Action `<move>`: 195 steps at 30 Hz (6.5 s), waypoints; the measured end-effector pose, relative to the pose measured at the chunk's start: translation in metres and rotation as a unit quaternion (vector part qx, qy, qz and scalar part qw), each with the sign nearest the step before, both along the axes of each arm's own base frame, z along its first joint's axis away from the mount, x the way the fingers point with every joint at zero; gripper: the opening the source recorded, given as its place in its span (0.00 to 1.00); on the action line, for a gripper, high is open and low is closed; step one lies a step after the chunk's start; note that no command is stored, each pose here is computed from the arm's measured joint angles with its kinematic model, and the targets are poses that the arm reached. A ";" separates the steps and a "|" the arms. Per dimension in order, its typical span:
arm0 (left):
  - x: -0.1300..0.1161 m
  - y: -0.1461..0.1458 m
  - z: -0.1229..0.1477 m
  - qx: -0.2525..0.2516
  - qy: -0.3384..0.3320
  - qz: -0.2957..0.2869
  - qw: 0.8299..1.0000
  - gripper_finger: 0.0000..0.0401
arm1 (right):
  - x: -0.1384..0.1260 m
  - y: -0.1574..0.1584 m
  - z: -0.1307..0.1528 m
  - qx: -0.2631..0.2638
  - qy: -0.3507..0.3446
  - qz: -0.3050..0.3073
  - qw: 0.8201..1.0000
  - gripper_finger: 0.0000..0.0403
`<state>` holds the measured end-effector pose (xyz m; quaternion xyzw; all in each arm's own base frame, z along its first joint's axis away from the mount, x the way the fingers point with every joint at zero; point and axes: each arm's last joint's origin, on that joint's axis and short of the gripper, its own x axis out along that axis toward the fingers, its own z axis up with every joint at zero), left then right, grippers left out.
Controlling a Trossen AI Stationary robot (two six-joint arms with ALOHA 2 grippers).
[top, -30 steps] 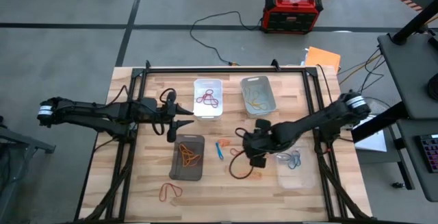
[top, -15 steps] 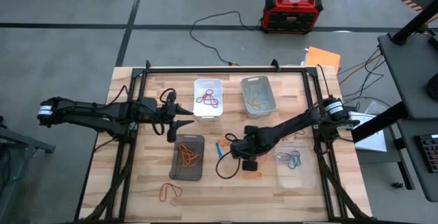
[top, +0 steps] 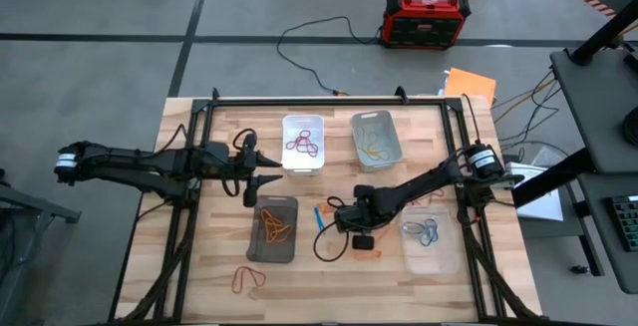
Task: Sort rubber bands into baskets
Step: Put the red rubber band into the white bin, then put the yellow rubber band into the gray bin
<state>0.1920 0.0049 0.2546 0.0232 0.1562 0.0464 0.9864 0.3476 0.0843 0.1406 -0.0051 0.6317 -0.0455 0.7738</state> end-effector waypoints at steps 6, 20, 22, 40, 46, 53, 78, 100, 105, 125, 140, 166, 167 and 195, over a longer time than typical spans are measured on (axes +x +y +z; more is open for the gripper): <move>0.000 0.000 0.000 0.000 0.001 0.000 1.000 0.30 | 0.000 0.000 -0.003 0.001 -0.008 0.005 1.000 0.10; 0.000 0.000 0.000 0.000 0.001 0.000 1.000 0.30 | -0.001 0.000 0.021 0.001 -0.046 0.025 0.999 0.02; 0.000 0.000 0.000 0.001 0.001 0.000 1.000 0.30 | -0.002 -0.001 0.029 0.002 -0.060 0.029 0.998 0.02; -0.027 -0.005 0.025 -0.003 -0.078 -0.025 0.997 0.30 | 0.027 -0.012 0.100 -0.056 -0.348 0.116 0.929 0.02; -0.046 -0.009 0.039 -0.004 -0.127 -0.041 0.991 0.30 | 0.041 -0.031 0.117 -0.113 -0.430 0.146 0.884 0.02; -0.060 -0.010 0.045 -0.012 -0.150 -0.044 0.988 0.30 | 0.052 -0.070 0.131 -0.174 -0.493 0.126 0.843 0.02; -0.053 -0.010 0.040 -0.016 -0.131 -0.042 0.990 0.30 | 0.041 -0.190 0.134 -0.205 -0.508 -0.027 0.836 0.02; -0.051 -0.010 0.040 -0.016 -0.129 -0.041 0.991 0.30 | 0.073 -0.210 0.089 -0.155 -0.464 -0.081 0.868 0.08; -0.050 -0.010 0.039 -0.016 -0.127 -0.041 0.991 0.30 | 0.075 -0.211 0.094 -0.143 -0.448 -0.091 0.878 0.21; -0.039 -0.010 0.028 -0.013 -0.076 -0.037 0.996 0.30 | 0.013 -0.136 0.161 -0.042 -0.296 -0.069 0.952 0.33; -0.027 -0.011 0.022 0.019 -0.061 -0.044 0.997 0.30 | -0.032 -0.098 0.144 0.071 -0.078 -0.263 0.959 0.32; -0.027 -0.011 0.022 0.043 -0.057 -0.049 0.996 0.30 | -0.066 -0.088 0.065 0.060 0.102 -0.374 0.920 0.44; -0.027 -0.011 0.022 0.044 -0.057 -0.049 0.996 0.30 | -0.068 -0.088 0.061 0.059 0.104 -0.378 0.918 0.44; -0.027 -0.010 0.023 0.048 -0.063 -0.038 0.996 0.30 | -0.095 -0.100 -0.005 0.061 0.075 -0.390 0.916 0.47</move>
